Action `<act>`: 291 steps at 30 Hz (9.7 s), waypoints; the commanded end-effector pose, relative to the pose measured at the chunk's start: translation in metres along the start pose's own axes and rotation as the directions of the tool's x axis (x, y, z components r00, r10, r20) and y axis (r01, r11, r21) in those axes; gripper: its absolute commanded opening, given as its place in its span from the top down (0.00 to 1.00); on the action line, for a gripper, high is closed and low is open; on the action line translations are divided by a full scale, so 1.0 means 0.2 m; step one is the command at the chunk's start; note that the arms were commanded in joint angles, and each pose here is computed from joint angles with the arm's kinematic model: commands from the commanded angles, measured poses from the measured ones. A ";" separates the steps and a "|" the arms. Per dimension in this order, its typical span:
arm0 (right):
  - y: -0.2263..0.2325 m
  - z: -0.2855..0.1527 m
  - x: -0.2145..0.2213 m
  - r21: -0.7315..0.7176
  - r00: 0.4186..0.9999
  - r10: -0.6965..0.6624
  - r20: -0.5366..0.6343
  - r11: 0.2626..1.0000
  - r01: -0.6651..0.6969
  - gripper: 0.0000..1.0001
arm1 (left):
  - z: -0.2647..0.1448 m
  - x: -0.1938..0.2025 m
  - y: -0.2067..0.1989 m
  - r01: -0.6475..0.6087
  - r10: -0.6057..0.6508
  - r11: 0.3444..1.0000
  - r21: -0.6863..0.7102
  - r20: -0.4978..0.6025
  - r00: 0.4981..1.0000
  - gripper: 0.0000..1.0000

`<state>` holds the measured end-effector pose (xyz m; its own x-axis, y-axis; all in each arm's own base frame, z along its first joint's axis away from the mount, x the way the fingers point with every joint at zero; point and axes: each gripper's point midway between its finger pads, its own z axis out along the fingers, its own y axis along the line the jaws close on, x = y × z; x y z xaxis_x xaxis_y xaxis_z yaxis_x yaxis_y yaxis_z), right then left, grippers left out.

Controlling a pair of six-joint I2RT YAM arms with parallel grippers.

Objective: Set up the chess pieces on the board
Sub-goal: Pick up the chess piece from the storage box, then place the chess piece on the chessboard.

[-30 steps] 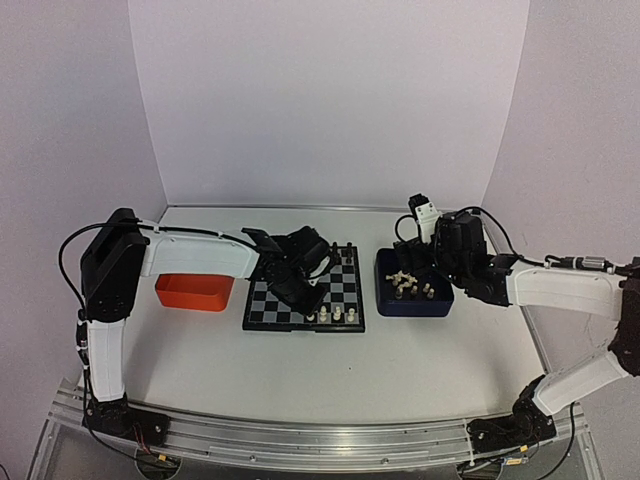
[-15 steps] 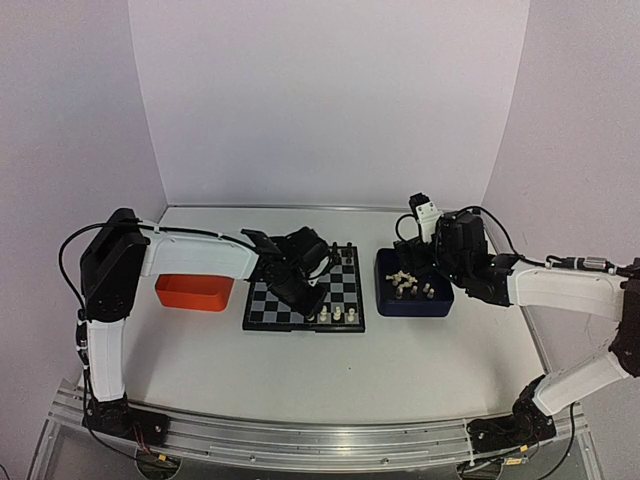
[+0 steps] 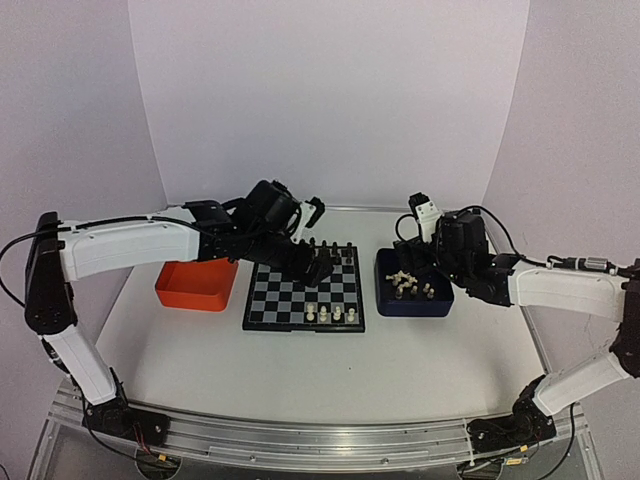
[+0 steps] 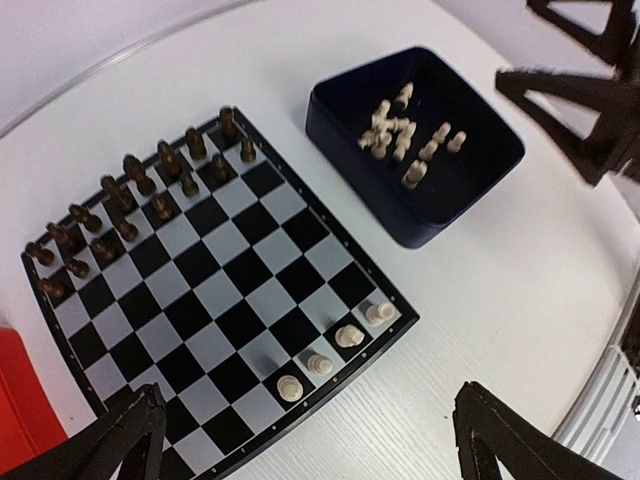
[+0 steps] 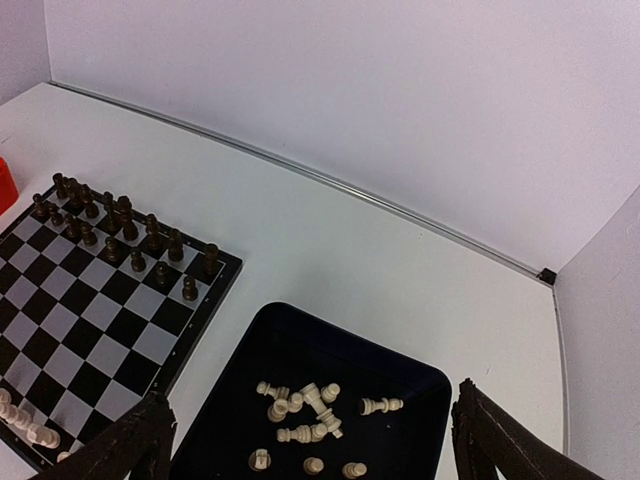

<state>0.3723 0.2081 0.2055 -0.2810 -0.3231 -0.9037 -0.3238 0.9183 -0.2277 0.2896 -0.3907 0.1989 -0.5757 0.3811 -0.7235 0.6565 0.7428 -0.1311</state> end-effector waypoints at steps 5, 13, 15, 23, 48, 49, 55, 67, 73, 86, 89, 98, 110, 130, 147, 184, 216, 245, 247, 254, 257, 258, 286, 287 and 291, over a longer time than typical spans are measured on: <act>-0.02 -0.02 -0.10 0.000 0.999 0.023 0.042 1.000 -0.023 0.06 | -0.33 -0.37 0.06 0.094 -0.084 0.995 -0.022 0.290 0.953 0.00; -0.02 0.03 -0.07 0.004 0.999 0.047 -0.005 0.999 -0.047 0.04 | -0.28 -0.48 0.47 0.322 -0.300 0.947 -0.020 0.310 0.902 0.00; -0.03 0.05 -0.05 -0.007 0.997 0.077 -0.027 0.997 -0.077 0.03 | -0.28 -0.49 0.54 0.351 -0.321 0.936 -0.035 0.329 0.888 0.00; -0.13 0.21 0.12 0.000 0.921 0.308 -0.239 0.948 -0.317 0.02 | -0.19 -0.50 0.82 0.473 -0.423 0.877 -0.086 0.330 0.844 0.00; -0.17 0.32 0.51 -0.008 0.676 0.256 -0.691 0.932 -0.362 0.04 | -0.13 -0.58 1.45 0.606 -0.422 0.732 -0.311 0.491 0.762 0.00; -0.17 0.32 0.51 -0.002 0.671 0.262 -0.694 0.931 -0.365 0.04 | -0.12 -0.59 1.46 0.607 -0.420 0.734 -0.305 0.498 0.758 0.00; -0.16 0.33 0.54 -0.001 0.653 0.254 -0.713 0.932 -0.363 0.05 | -0.08 -0.64 1.47 0.583 -0.393 0.764 -0.277 0.517 0.761 0.00; -0.17 0.42 0.59 -0.014 0.654 0.196 -0.731 0.954 -0.301 0.07 | -0.13 -0.68 1.54 0.601 -0.369 0.753 -0.267 0.584 0.723 0.00; -0.24 0.48 0.57 0.012 0.645 0.248 -0.723 0.937 -0.348 0.25 | -0.09 -0.68 1.53 0.600 -0.390 0.763 -0.240 0.569 0.724 0.00; -0.22 0.53 0.59 -0.150 0.688 0.085 -0.721 0.950 -0.275 0.42 | -0.11 -0.64 1.51 0.617 -0.421 0.758 -0.213 0.563 0.711 0.00; -0.21 0.54 0.61 -0.185 0.692 0.047 -0.720 0.949 -0.257 0.44 | -0.11 -0.64 1.50 0.620 -0.428 0.756 -0.209 0.558 0.711 0.00; -0.20 0.59 0.63 -0.231 0.697 -0.009 -0.717 0.947 -0.225 0.54 | -0.12 -0.64 1.48 0.624 -0.442 0.759 -0.187 0.556 0.704 0.00; -0.18 0.59 0.69 -0.265 0.680 -0.045 -0.732 0.938 -0.223 0.59 | -0.11 -0.62 1.47 0.631 -0.462 0.757 -0.172 0.543 0.702 0.00; -0.15 0.62 0.77 -0.291 0.654 -0.077 -0.752 0.930 -0.224 0.63 | -0.10 -0.60 1.46 0.638 -0.478 0.754 -0.158 0.534 0.697 0.00; -0.12 0.65 0.81 -0.306 0.644 -0.082 -0.761 0.920 -0.245 0.70 | -0.10 -0.59 1.45 0.641 -0.484 0.751 -0.157 0.530 0.697 0.00; -0.11 0.54 0.66 -0.387 0.708 -0.132 -0.693 0.897 -0.212 1.00 | -0.12 -0.61 1.40 0.607 -0.468 0.788 -0.100 0.543 0.697 0.00; 0.10 0.11 0.08 -0.706 0.907 -0.094 -0.411 0.663 -0.251 1.00 | 0.11 -0.62 0.57 0.269 -0.355 0.904 0.332 0.234 0.905 0.00; 0.53 -0.14 -0.15 -0.900 0.962 -0.231 -0.144 0.435 -0.031 1.00 | 0.17 -0.33 -0.34 0.198 -0.140 0.640 0.743 -0.141 0.980 0.44; 0.54 -0.14 -0.15 -0.901 0.961 -0.236 -0.142 0.433 -0.026 1.00 | 0.17 -0.33 -0.34 0.197 -0.140 0.638 0.745 -0.140 0.980 0.56; 0.56 -0.15 -0.14 -0.910 0.961 -0.253 -0.115 0.415 0.000 1.00 | 0.15 -0.33 -0.34 0.181 -0.130 0.632 0.754 -0.127 0.983 0.76; 0.57 -0.15 -0.14 -0.911 0.960 -0.259 -0.108 0.412 0.008 1.00 | 0.15 -0.33 -0.34 0.165 -0.115 0.634 0.755 -0.119 0.986 0.82; 0.57 -0.14 -0.14 -0.911 0.960 -0.260 -0.108 0.413 0.009 1.00 | 0.15 -0.33 -0.34 0.159 -0.113 0.637 0.754 -0.112 0.987 0.85; 0.48 -0.02 -0.73 -0.757 0.776 0.534 -0.336 0.337 -0.560 0.18 | -0.48 -0.61 -0.06 -0.168 -0.260 0.839 0.517 0.653 0.711 1.00; 0.50 -0.03 -0.76 -0.772 0.756 0.546 -0.362 0.279 -0.571 0.19 | -0.52 -0.60 -0.06 -0.184 -0.262 0.838 0.514 0.674 0.691 1.00; 0.55 -0.07 -0.88 -0.817 0.708 0.550 -0.442 0.079 -0.571 0.22 | -0.59 -0.58 -0.06 -0.235 -0.249 0.835 0.498 0.722 0.645 1.00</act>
<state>0.3792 0.3429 0.2959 -0.6939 0.1190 -0.7102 -0.6452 0.3352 0.6866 0.3014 -0.3964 0.3169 -0.3363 -0.1893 -0.9225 0.8814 0.2817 -0.3791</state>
